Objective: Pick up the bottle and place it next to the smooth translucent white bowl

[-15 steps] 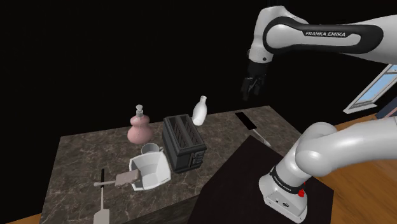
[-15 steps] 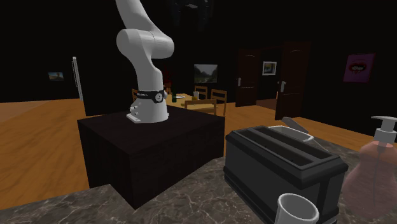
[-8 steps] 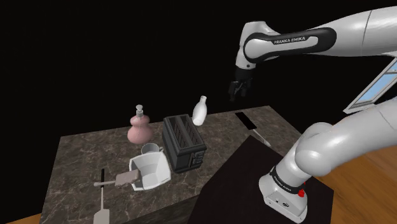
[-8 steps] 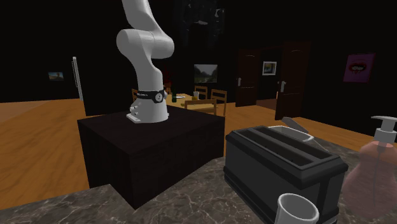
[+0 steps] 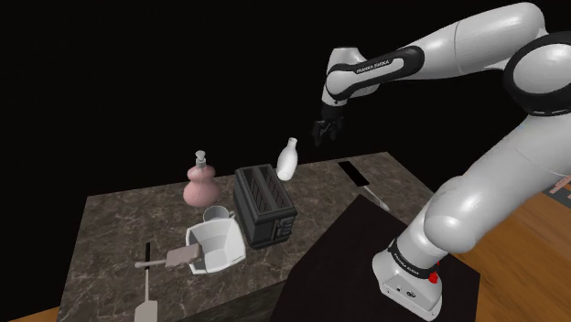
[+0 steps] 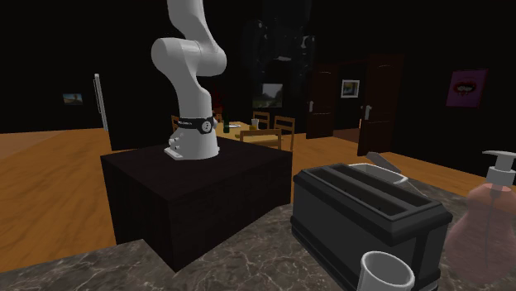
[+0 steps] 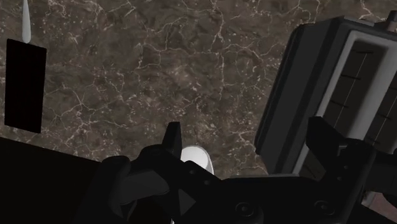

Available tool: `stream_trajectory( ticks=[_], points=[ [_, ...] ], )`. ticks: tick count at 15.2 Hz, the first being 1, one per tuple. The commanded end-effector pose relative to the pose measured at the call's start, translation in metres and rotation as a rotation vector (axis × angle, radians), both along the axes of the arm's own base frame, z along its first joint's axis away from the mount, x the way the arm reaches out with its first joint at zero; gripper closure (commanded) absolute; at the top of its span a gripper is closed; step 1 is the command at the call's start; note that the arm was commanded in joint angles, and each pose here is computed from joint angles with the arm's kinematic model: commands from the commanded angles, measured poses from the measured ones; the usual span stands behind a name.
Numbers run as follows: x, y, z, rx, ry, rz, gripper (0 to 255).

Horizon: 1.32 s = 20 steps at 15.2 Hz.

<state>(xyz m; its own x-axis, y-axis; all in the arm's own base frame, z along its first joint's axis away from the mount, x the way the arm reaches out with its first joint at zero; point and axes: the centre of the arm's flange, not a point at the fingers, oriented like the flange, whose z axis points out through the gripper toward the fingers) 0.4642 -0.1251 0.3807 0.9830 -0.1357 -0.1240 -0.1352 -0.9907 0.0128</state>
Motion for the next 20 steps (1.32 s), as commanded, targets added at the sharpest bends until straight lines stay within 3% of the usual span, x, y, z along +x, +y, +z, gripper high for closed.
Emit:
stream_trajectory(
  ticks=[1, 20],
  points=[
    [0.022, -0.010, -0.013, -0.002, -0.010, -0.004, 0],
    [0.199, -0.103, -0.147, -0.007, -0.089, -0.041, 0]
  ],
)
